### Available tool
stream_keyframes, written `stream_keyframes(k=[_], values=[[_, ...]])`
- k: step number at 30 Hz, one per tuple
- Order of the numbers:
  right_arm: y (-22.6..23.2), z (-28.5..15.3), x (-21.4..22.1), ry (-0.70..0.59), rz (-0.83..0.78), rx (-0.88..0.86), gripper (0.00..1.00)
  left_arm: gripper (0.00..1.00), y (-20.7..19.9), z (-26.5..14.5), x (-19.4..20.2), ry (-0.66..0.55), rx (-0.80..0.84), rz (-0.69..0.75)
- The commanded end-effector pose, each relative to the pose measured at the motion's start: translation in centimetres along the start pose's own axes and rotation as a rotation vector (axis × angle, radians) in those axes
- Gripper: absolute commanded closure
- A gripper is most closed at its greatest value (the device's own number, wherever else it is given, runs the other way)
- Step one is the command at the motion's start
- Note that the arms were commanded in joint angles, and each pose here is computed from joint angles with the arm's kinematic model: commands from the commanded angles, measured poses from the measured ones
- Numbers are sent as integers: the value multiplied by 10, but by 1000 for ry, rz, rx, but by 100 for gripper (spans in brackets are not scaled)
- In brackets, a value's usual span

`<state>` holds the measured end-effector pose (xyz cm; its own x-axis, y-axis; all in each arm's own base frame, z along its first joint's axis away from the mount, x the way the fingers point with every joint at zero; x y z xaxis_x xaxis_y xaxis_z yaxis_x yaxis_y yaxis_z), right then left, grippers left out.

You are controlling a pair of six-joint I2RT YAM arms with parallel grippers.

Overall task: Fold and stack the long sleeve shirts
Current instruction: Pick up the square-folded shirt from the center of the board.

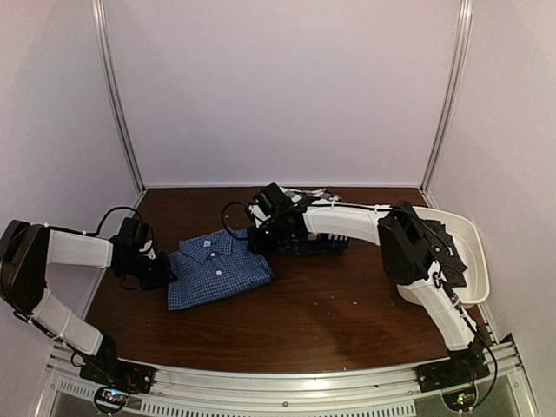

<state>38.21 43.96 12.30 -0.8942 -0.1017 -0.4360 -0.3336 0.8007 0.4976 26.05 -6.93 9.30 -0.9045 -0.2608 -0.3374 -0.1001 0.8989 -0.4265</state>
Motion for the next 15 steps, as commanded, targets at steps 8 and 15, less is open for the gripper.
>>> stream_keyframes(k=[8,15], values=[[45,-49,-21,-81,-34,-114,100,100,-35,-60,-30,-153,26,38],[73,-85,-27,-115,-49,-195,100,100,-49,-92,-33,-196,0,73]])
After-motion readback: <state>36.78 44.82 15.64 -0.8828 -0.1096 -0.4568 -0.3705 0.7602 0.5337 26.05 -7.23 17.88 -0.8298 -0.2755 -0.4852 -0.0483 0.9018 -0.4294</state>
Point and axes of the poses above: each gripper's point midway between its finger pads, its own z axis out along the fingers, its own y axis along the line the jaws close on, x = y × z, the point moved 9 cm from there along -z, back along the fingers, and after that the axes turned 13 degrees about z, right-handed, at the moved point
